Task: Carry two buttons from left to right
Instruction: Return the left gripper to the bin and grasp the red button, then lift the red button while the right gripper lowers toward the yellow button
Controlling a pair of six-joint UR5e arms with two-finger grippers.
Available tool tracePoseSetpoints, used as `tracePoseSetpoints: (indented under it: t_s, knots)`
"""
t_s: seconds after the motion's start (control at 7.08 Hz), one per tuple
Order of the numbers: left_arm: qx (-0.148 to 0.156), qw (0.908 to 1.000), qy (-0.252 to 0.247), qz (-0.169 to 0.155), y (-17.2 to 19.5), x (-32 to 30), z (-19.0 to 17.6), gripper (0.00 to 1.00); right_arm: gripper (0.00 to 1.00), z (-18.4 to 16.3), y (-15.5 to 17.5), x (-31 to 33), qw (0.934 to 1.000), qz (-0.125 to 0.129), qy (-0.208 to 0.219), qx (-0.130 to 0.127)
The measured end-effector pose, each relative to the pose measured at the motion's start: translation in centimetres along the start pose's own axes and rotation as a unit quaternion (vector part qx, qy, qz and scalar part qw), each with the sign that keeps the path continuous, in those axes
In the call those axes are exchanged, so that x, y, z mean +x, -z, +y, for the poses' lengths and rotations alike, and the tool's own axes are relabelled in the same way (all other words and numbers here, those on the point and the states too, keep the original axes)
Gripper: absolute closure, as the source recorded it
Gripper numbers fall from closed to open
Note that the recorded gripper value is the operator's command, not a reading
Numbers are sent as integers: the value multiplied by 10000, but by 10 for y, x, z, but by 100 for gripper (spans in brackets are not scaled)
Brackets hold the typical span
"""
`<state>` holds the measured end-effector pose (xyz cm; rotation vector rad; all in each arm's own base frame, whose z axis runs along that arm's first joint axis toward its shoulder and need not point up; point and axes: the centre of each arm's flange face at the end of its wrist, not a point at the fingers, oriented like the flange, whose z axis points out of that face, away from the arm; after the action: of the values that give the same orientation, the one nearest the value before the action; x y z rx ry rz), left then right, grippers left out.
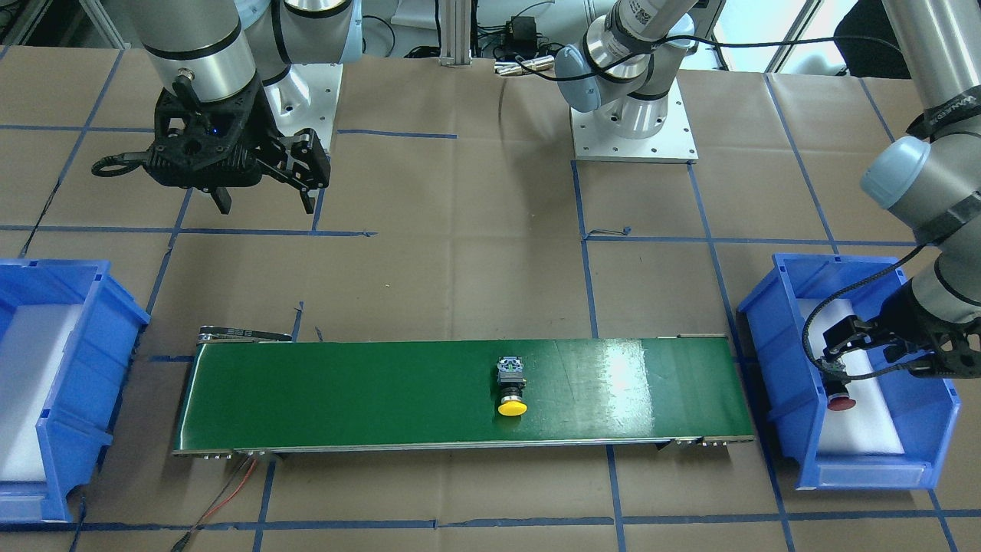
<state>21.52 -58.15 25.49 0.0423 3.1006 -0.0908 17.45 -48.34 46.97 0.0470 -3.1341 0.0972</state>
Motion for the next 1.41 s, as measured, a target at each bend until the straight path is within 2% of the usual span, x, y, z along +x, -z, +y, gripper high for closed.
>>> tracePoseSetpoints:
  t_s: [0.42, 0.71, 0.99, 1.27, 1.41]
  knots:
    - [113, 9999, 6, -51, -33, 1, 1, 5, 0, 2, -5, 0, 10000, 15, -3, -50]
    - [161, 9998, 14, -70, -39, 0, -1, 30, 0, 2, -7, 0, 10000, 13, -4, -74]
    - [170, 9998, 31, -68, -40, 0, -2, 50, 0, 2, -8, 0, 10000, 13, -4, -85]
    - [230, 9997, 78, 3, -40, 1, -4, 76, 0, 2, -8, 0, 10000, 6, -3, -91]
    - [269, 9996, 99, 45, -38, 2, -5, 84, 0, 2, -9, 0, 10000, -4, -6, -94]
